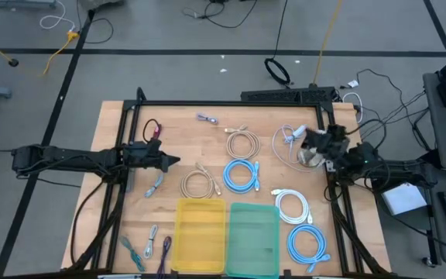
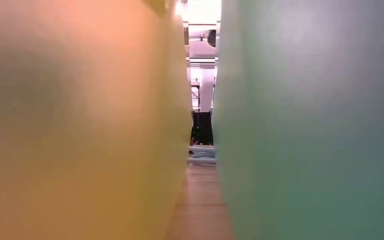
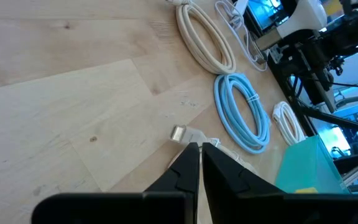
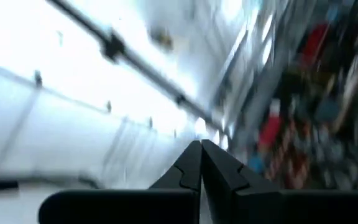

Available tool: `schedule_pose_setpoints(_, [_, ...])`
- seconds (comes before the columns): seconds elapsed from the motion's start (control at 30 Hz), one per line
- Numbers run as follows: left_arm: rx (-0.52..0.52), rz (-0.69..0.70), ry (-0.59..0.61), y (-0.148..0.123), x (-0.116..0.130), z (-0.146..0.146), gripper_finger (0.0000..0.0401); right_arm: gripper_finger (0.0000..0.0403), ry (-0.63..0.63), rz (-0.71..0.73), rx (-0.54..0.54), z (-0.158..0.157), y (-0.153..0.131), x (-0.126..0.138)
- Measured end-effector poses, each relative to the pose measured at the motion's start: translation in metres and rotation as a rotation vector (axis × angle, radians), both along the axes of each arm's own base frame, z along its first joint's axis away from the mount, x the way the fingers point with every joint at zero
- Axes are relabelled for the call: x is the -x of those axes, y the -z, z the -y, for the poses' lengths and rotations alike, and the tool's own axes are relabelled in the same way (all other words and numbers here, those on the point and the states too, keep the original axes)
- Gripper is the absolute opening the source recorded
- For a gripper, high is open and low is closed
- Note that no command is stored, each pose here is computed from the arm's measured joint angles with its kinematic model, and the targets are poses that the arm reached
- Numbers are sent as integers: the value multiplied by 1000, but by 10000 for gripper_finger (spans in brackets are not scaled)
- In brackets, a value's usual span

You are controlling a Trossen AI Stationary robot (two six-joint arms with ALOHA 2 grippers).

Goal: Pick & Place USB Port
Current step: Put the small gray charger cable into the green bin

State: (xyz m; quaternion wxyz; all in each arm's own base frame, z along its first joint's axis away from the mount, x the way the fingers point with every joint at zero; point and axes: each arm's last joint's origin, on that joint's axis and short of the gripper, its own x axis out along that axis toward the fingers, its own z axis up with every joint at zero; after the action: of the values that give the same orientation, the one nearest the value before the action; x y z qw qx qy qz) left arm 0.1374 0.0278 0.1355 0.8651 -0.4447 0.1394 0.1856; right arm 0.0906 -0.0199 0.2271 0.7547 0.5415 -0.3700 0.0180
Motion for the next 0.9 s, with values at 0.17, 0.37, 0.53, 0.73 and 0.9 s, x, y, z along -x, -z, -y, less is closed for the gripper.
schedule_pose_setpoints(0.17, [0, 0, 1, 0, 0, 0, 21, 4, 106, 138, -143, 4, -6, 8])
schedule_pose_setpoints(0.37, [0, 0, 0, 0, 0, 0, 21, 4, 133, 221, -116, 3, -12, 15])
schedule_pose_setpoints(0.53, [-14, 40, -162, -3, 0, -4, 21, 4, 187, 203, -61, 3, -14, 16])
schedule_pose_setpoints(0.73, [200, 423, -623, -25, 0, -17, 21, 4, 284, 152, -16, 4, -13, 17])
schedule_pose_setpoints(0.9, [164, 622, -668, -44, 2, -24, 21, 4, 435, 108, -28, 7, -13, 20])
